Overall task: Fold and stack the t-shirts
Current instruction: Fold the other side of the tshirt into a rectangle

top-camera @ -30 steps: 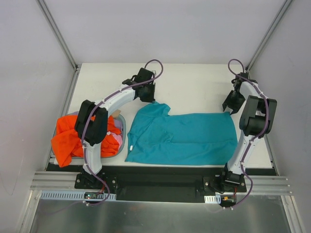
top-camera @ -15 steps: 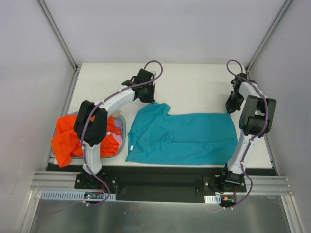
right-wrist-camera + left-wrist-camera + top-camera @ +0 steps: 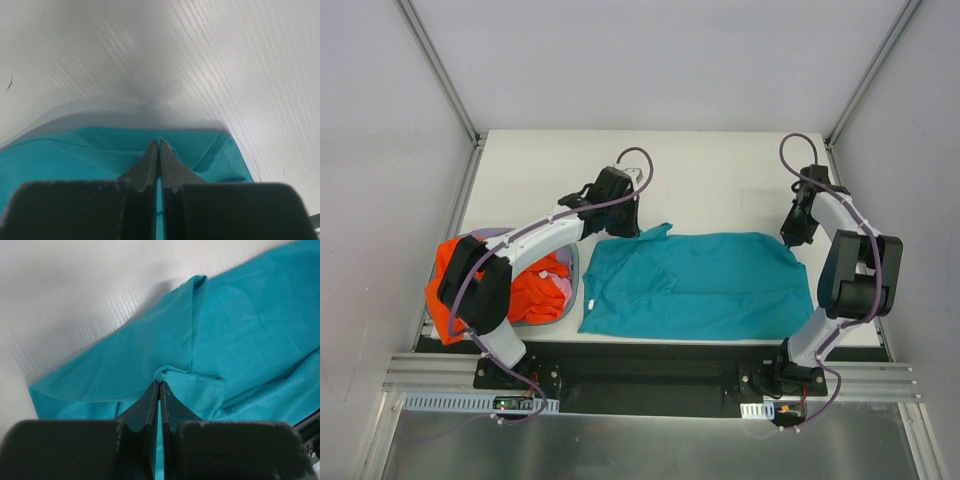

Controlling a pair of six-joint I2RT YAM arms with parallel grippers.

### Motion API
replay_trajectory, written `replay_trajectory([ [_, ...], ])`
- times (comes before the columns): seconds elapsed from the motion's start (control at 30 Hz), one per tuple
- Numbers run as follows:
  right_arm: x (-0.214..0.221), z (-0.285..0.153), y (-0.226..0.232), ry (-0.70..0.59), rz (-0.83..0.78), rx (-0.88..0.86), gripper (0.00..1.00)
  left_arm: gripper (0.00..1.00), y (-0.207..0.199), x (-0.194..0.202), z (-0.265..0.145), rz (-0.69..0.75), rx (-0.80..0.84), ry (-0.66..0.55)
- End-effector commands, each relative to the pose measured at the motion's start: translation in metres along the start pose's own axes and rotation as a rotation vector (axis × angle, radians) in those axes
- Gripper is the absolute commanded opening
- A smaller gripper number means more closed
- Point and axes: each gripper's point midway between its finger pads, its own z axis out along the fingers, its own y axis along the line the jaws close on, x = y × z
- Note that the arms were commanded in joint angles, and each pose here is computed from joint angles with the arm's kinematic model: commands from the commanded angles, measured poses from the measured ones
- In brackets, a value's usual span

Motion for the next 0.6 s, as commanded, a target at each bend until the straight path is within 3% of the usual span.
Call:
replay_trajectory([
  [0.0, 0.005, -0.024, -0.010, -0.067, 0.039, 0.007, 0.01, 0.00, -0.013, 0.006, -0.026, -0.018, 0.050, -0.066],
  [0.33, 0.036, -0.046, -0.046, -0.095, 0.061, 0.114, 0.01, 0.00, 0.000, 0.071, -0.059, -0.102, 0.056, -0.066],
  [0.57, 0.038, -0.057, -0.059, -0.122, 0.064, 0.157, 0.01, 0.00, 0.001, 0.090, -0.080, -0.152, 0.093, -0.096],
])
